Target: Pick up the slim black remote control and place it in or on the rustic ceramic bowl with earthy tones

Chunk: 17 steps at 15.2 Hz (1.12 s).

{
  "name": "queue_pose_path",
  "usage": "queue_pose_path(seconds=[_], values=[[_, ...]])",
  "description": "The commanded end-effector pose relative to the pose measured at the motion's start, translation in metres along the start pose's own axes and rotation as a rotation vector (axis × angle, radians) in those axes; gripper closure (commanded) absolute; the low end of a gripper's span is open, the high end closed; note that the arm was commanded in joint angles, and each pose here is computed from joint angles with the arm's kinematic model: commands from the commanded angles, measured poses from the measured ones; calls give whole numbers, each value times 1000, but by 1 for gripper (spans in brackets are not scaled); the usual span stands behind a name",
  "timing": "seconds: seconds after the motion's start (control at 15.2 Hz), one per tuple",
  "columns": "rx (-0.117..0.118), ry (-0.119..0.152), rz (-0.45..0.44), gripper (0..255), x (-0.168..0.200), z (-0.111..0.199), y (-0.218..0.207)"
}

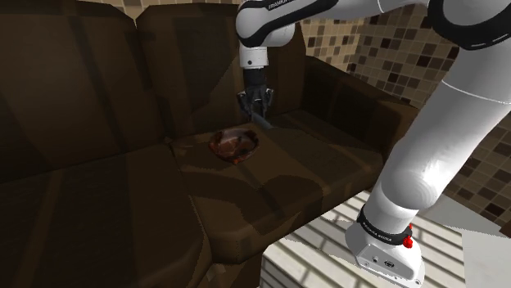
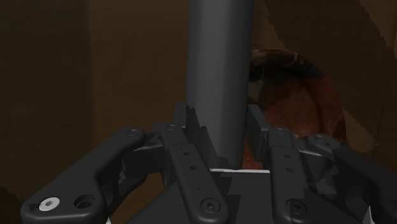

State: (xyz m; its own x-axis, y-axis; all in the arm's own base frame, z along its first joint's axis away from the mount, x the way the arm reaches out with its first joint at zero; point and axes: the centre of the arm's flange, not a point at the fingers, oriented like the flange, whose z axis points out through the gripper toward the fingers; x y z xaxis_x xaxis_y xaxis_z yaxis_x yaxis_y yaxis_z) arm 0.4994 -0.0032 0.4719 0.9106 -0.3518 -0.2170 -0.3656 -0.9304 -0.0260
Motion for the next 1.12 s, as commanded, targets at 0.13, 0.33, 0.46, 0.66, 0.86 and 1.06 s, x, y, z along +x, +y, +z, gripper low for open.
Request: queue_pose_path(seconds=[0.13, 0.33, 0.46, 0.66, 0.86, 1.06], values=[[1, 0, 1, 255, 19, -1, -57], [1, 0, 1, 255, 23, 15, -57], [1, 0, 1, 255, 25, 25, -56], [1, 0, 1, 255, 28, 40, -56], [1, 0, 1, 255, 32, 55, -55], [1, 0, 1, 255, 32, 55, -55]])
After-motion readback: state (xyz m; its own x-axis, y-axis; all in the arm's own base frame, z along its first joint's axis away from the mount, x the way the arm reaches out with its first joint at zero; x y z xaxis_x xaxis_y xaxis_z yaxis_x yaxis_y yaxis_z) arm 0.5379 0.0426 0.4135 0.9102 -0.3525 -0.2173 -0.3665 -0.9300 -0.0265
